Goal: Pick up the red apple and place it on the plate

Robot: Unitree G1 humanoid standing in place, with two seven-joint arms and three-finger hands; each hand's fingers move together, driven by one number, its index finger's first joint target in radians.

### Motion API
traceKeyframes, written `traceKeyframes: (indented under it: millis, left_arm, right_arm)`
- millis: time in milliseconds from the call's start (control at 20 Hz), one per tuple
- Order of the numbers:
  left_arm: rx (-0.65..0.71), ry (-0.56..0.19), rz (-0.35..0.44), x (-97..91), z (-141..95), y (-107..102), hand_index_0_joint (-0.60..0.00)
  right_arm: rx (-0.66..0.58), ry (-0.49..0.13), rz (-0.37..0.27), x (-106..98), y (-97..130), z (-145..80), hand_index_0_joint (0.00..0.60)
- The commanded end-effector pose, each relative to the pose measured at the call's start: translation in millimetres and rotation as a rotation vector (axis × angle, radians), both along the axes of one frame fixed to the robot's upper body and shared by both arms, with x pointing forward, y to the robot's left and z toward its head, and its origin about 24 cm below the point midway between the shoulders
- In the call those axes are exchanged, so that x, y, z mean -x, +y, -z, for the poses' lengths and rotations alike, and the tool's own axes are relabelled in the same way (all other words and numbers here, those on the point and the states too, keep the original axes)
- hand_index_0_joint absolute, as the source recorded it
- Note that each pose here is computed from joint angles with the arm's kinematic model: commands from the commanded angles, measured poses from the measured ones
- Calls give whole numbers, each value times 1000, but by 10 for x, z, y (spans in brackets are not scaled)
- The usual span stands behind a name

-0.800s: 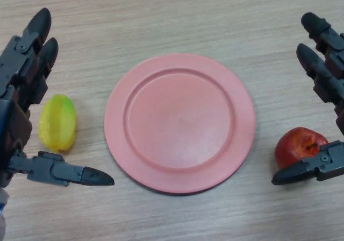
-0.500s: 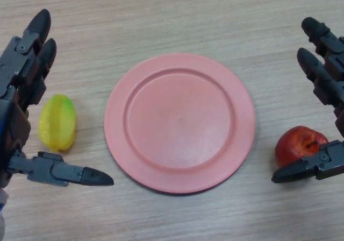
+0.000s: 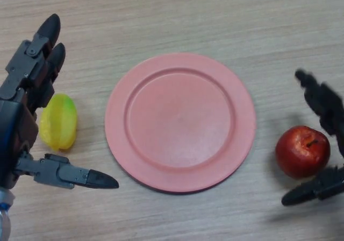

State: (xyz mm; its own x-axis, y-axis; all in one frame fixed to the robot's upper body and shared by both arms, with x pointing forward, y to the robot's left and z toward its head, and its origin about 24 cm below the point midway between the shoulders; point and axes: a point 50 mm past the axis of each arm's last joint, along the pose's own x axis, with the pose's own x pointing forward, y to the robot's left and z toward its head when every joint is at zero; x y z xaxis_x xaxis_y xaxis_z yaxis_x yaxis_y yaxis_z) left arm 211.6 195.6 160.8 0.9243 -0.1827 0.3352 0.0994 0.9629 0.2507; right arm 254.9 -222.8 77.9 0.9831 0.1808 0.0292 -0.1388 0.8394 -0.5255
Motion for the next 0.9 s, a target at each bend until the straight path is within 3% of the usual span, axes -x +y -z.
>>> traceKeyframes:
  millis: [50,200,250,300,450,700,900]
  left_arm:
    - [-54,-221,-16,124,-259,54,0]
    - [-47,-219,-24,133,-243,60,0]
    - [-44,-217,-25,140,-237,65,0]
    - [-21,-207,-29,151,-244,82,0]
    - [63,-187,-34,187,-322,106,0]
    - [93,-199,-25,230,-380,169,0]
    - [110,-203,-51,240,-392,222,0]
  right_arm:
    - [67,-260,2,-12,-64,-364,51]
    - [98,-231,15,-1,-76,-304,451]
    - [103,-224,6,25,-59,-306,550]
    - [97,-230,-19,67,-13,-359,600]
    - [83,-244,-68,76,123,-476,600]
    - [18,-280,-195,-84,713,-760,600]
    - [-12,-257,-256,-299,1098,-669,600]
